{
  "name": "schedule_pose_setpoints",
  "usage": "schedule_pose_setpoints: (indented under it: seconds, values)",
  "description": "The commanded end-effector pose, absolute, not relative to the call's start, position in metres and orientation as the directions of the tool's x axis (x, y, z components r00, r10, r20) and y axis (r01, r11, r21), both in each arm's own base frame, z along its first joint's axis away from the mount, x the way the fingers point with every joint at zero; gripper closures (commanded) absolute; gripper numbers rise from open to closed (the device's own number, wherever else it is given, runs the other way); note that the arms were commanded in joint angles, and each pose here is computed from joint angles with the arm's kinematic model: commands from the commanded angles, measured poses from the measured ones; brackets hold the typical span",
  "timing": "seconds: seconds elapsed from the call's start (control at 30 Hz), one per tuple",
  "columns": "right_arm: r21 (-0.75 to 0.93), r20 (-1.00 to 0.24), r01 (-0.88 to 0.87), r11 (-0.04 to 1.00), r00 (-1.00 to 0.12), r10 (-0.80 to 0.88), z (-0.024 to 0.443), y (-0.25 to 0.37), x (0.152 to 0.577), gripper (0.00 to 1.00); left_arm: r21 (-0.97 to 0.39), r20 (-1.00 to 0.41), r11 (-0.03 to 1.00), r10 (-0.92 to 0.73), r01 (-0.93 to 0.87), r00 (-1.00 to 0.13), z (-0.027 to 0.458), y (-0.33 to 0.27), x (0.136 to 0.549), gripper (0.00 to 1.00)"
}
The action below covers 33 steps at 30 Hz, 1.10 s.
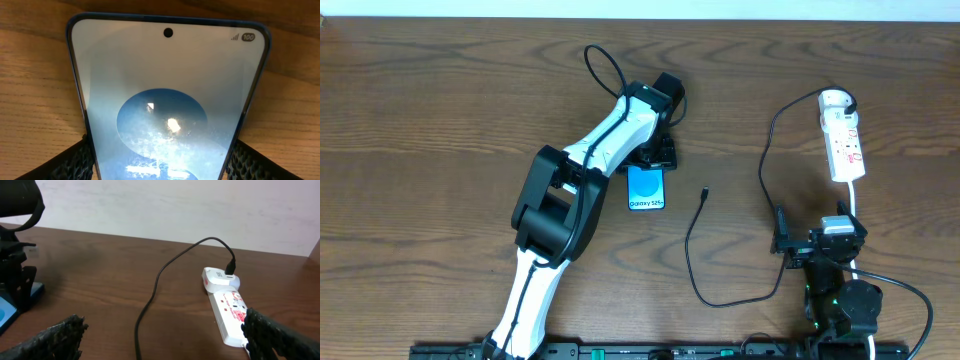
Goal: Plug charger to phone and switch on socket
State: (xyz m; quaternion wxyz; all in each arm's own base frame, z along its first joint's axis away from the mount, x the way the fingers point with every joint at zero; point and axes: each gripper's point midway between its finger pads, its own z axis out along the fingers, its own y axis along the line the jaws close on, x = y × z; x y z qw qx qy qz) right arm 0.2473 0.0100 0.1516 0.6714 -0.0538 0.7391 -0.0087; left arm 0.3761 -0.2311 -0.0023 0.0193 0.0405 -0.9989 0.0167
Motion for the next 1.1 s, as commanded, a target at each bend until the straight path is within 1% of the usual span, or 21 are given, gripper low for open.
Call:
schedule_pose_setpoints:
  seconds: [0.0,0.17,0.47,0.53,0.67,0.73,0.83,0.93,1.07]
  values:
    - [-0.096,-0.990,-0.075,0.993,-0.094,-0.103,0.151,0.012,0.247,0.01,0.006,0.126,0.997,-0.080,-0.080,-0.989,-0.024,-0.223,0.354,0.23]
    - [-0.096,-0.990,-0.075,0.993,-0.094,-0.103,0.151,0.012,0.247,0.01,-0.027,0.084,0.996,-0.077,-0.080,-0.993,0.005,-0.225,0.357,0.24]
    - [-0.096,-0.990,-0.075,0.993,-0.094,-0.103,0.151,0.012,0.247,0.01,-0.230,0.051,0.971,-0.052,-0.063,-0.997,0.093,-0.245,0.342,0.24]
    - [-0.096,-0.990,-0.075,0.993,-0.094,-0.103,0.151,0.012,0.247,0.01,-0.256,0.017,0.966,-0.042,-0.045,-0.999,0.115,-0.244,0.339,0.23]
    - [-0.096,-0.990,-0.076,0.993,-0.094,-0.103,0.151,0.012,0.247,0.01,-0.279,-0.024,0.960,-0.036,-0.028,-0.999,0.142,-0.240,0.333,0.24]
    - [-0.096,-0.990,-0.075,0.993,-0.094,-0.103,0.151,0.012,0.247,0.01,-0.280,-0.055,0.960,-0.014,0.002,-0.998,0.150,-0.239,0.333,0.23]
    - [-0.096,-0.990,-0.075,0.993,-0.094,-0.103,0.151,0.012,0.247,0.01,-0.235,-0.079,0.972,-0.018,0.001,-0.997,0.148,-0.231,0.337,0.23]
    - [-0.096,-0.990,-0.075,0.993,-0.094,-0.103,0.151,0.012,0.247,0.01,-0.173,-0.082,0.985,-0.021,-0.007,-0.996,0.135,-0.222,0.340,0.23]
    - [-0.096,-0.990,-0.076,0.993,-0.094,-0.103,0.151,0.012,0.247,0.01,-0.139,-0.063,0.990,-0.022,-0.013,-0.998,0.110,-0.219,0.341,0.24]
